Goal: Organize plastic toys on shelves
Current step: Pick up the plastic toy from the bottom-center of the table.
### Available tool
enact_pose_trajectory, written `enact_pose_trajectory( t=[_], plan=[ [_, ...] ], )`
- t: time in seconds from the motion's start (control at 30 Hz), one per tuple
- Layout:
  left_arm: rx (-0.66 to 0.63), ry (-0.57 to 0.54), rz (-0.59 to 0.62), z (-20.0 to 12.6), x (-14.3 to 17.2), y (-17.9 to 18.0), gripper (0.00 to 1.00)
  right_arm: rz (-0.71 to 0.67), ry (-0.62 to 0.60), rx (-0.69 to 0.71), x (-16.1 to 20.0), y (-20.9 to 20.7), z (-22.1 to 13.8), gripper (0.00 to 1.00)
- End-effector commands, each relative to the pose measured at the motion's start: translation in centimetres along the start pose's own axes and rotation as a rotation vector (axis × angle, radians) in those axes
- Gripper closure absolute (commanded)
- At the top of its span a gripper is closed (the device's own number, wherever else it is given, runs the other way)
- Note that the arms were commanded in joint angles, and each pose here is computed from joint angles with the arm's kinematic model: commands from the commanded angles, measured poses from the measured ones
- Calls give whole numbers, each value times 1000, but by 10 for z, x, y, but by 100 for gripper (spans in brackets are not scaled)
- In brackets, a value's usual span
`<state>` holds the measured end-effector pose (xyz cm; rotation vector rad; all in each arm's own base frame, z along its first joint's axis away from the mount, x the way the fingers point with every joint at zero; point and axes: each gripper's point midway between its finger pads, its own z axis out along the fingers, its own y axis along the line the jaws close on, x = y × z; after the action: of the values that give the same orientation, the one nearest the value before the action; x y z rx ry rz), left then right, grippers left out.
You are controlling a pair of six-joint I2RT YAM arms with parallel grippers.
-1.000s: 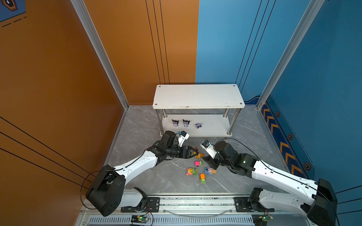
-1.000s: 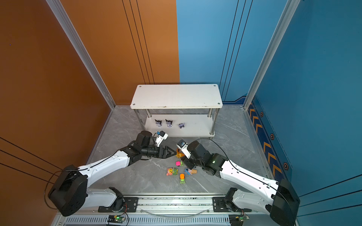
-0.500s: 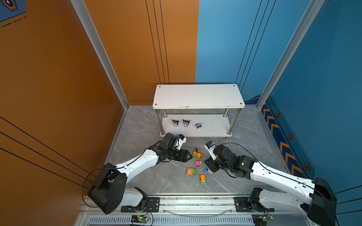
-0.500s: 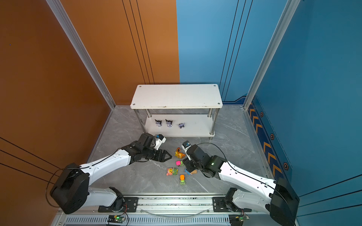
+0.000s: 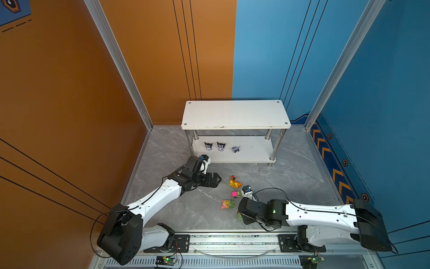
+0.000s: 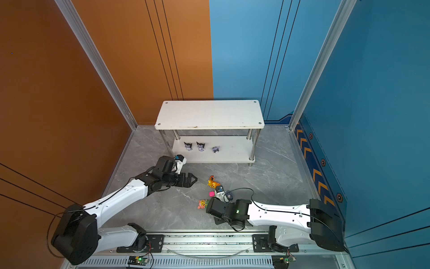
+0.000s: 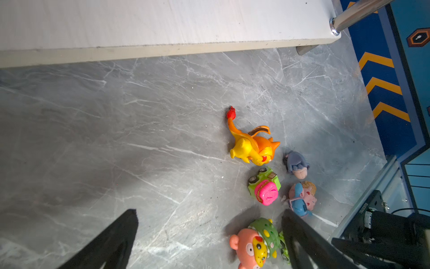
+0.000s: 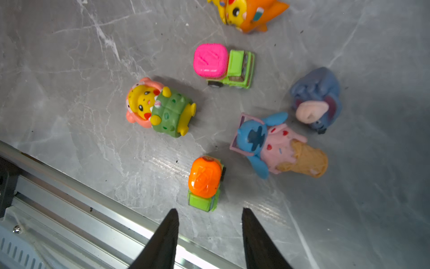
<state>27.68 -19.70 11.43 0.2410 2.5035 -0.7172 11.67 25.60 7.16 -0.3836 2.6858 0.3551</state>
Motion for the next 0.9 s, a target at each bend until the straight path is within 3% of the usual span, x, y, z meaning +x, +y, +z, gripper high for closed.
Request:
enact_pose_trajectory(
  t=[0.0,0.5,0.87],
  plan=[
    [-37,0,-17,-5,7,11,2,66,-30,43,-3,0,3,53],
    [-26,-17,-39,-12,13,16,2,48,-2,79,2,8,32,48],
    [-18,-7,-39,-8,14,19,2,57,5,113,2,3,41,58]
  ],
)
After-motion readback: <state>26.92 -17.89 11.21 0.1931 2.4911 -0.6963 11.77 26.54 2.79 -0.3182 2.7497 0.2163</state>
